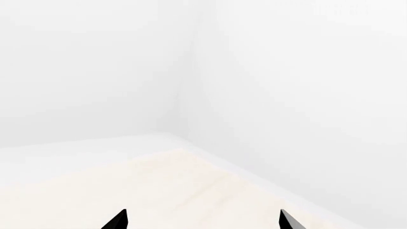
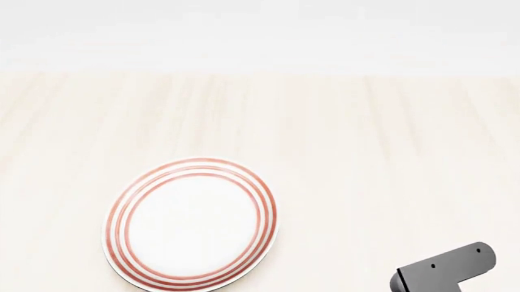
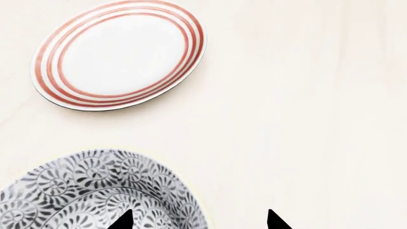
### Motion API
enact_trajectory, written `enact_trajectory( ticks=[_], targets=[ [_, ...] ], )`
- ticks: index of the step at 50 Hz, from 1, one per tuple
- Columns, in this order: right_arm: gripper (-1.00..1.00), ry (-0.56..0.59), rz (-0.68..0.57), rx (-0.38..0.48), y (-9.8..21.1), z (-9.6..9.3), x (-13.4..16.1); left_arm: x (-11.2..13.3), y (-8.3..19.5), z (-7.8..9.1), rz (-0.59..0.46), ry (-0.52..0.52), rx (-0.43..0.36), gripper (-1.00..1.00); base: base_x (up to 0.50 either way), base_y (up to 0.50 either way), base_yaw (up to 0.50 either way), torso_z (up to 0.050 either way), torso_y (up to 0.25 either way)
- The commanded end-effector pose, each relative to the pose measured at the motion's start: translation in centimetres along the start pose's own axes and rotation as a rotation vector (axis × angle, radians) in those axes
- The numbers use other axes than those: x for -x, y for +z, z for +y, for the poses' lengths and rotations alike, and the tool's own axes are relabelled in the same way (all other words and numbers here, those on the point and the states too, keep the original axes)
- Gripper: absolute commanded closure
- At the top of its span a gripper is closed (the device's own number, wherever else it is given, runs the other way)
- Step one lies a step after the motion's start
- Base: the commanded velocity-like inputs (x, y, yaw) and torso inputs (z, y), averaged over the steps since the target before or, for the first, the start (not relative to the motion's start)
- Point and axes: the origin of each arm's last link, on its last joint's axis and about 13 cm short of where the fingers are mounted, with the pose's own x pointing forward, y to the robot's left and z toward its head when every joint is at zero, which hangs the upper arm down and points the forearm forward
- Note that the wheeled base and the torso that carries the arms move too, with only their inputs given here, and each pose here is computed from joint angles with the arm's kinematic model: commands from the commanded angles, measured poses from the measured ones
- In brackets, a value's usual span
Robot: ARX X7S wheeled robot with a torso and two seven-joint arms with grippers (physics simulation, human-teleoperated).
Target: Put the bowl on the plate.
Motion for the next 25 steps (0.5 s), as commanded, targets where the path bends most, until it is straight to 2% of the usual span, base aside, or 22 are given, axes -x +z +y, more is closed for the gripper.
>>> enact_trajectory(
  ticks=[1,6,7,23,24,25],
  targets=[
    [-1.0,0.034,0.057,0.016,-0.8,0.0,-1.2,0.0,0.1,0.0,-0.002,-0.005,0.006,-1.0,0.0,0.0,0.0,0.0,0.0],
    [-1.0,0.048,0.076,0.018,-1.2,0.0,-1.6,0.1,0.1,0.0,-0.003,-0.006,0.006,-1.0,0.0,0.0,0.0,0.0,0.0],
    [-1.0,0.132,0.142,0.068,-2.0,0.8,-2.3,0.3,0.2,-0.1,0.001,-0.016,0.019,-1.0,0.0,0.0,0.0,0.0,0.0],
    [-1.0,0.151,0.152,0.105,-2.0,1.0,-2.0,0.5,0.1,0.0,0.001,-0.019,0.023,-1.0,0.0,0.0,0.0,0.0,0.0],
    [1.0,0.123,0.135,0.095,-1.9,0.9,-2.0,0.5,0.1,0.0,0.001,-0.018,0.024,-1.0,0.0,0.0,0.0,0.0,0.0],
    [1.0,0.131,0.136,0.096,-1.9,0.9,-2.0,0.5,0.1,0.0,0.001,-0.019,0.024,-1.0,0.0,0.0,0.0,0.0,0.0]
  ],
)
